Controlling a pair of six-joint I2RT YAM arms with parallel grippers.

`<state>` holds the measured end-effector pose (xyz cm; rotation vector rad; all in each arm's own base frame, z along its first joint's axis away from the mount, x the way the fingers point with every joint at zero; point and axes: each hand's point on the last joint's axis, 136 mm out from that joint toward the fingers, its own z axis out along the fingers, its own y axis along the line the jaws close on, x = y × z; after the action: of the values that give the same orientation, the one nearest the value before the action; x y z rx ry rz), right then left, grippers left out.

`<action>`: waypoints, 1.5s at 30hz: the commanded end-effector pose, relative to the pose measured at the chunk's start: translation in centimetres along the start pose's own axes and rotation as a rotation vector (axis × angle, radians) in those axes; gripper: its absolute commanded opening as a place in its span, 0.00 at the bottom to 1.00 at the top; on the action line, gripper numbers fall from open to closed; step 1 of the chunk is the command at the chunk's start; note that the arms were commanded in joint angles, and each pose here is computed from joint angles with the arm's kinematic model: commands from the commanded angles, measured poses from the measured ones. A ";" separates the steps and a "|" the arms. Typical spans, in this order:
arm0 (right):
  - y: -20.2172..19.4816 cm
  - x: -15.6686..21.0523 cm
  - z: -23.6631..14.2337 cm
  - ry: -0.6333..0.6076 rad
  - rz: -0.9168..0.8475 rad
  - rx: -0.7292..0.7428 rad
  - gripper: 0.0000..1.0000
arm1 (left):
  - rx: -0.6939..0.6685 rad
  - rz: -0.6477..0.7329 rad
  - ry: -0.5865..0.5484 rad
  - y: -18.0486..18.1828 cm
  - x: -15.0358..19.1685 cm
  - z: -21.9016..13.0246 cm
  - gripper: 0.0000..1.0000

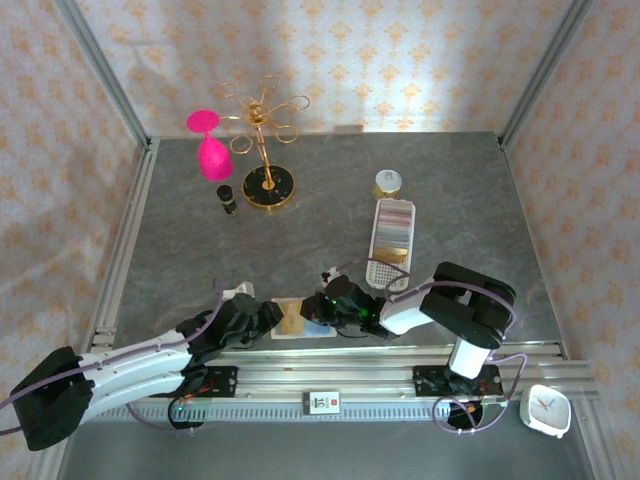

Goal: Put the credit cards into the card holder

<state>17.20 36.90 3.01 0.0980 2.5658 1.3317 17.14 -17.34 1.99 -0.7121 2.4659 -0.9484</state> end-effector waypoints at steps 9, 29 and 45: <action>0.2 1.0 1.1 0.060 0.042 0.012 0.00 | -0.010 -0.043 0.088 2.3 2.0 0.9 0.35; -0.6 -1.2 -3.1 -0.079 -0.031 0.193 0.18 | -0.162 0.024 0.128 2.9 2.3 1.8 0.11; -2.8 -1.6 -5.3 -0.132 0.046 0.265 0.37 | -0.163 0.036 0.134 2.8 2.3 1.9 0.11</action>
<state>17.13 31.69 4.09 0.2319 2.6399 0.9956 18.13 -19.61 1.46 -0.6874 2.5337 -0.9565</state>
